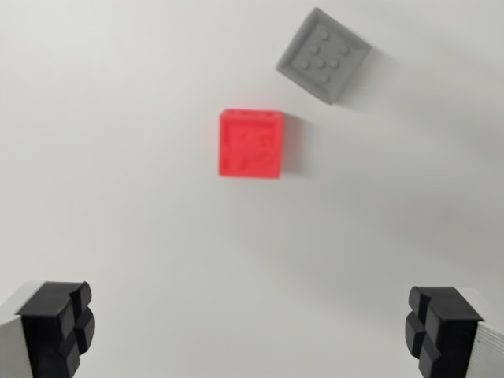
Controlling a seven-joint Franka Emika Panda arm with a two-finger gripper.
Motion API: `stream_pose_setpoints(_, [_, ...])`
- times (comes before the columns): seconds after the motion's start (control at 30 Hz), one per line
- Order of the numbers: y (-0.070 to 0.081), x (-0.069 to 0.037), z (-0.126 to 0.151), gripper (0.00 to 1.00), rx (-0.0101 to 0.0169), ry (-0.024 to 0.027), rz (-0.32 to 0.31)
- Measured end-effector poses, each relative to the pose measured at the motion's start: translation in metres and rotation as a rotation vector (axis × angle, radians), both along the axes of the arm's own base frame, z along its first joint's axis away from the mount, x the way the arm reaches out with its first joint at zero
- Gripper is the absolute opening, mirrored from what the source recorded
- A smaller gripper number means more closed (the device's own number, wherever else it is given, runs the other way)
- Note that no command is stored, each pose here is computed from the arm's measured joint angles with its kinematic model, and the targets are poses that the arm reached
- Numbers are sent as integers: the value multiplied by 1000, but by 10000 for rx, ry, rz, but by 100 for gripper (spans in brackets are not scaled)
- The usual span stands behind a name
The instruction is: Destack cube
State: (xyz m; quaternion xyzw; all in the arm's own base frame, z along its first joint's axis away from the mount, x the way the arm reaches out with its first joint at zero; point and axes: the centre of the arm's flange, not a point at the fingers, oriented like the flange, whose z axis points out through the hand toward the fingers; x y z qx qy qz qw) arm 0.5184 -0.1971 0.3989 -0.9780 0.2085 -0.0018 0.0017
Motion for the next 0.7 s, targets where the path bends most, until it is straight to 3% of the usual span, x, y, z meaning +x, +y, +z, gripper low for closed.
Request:
stream_pose_setpoints(0.47, [0,0,14,100,4,4,-2])
stream_pose_setpoints(0.7, [0,1,13,100,12,30,-1])
